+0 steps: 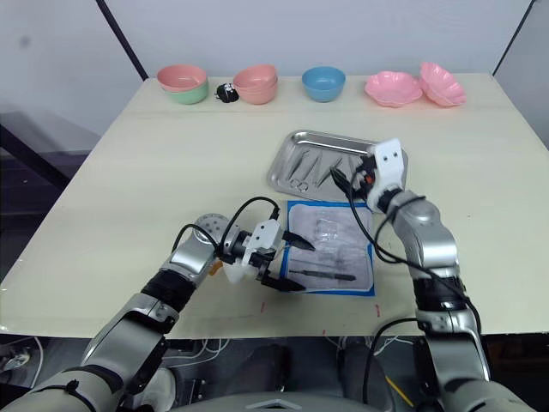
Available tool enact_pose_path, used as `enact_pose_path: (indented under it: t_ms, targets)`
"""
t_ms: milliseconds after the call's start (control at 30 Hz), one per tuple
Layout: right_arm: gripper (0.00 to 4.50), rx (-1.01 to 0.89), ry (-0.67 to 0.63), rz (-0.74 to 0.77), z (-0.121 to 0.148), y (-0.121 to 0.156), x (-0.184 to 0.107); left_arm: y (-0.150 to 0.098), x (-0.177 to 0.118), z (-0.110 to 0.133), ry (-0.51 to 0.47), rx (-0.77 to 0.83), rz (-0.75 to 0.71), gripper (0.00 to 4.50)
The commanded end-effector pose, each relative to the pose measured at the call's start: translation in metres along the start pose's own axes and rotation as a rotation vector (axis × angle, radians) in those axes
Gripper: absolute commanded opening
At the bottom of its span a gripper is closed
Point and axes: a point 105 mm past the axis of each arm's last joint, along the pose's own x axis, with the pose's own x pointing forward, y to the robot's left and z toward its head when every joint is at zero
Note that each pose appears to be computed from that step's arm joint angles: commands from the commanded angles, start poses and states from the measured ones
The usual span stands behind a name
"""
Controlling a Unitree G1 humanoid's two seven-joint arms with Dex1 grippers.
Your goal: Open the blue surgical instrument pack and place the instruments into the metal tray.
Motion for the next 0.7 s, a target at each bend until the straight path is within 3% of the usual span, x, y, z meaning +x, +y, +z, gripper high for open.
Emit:
enact_pose_path:
  t_ms: [33,333,700]
  targets:
    - [4.32,-0.1,-0.121,0.138,0.023,0.02,-0.02,-0.024,-0.004,-0.063,0.17,-0.245,0.013,4.5]
    - [4.32,-0.173,-0.021,0.401,-0.003,0.038,-0.092,-0.025,-0.004,-0.063,0.17,-0.246,0.008,4.5]
    - [4.32,-0.191,0.13,0.546,0.005,0.019,-0.17,-0.025,-0.004,-0.064,0.173,-0.245,0.003,4.5]
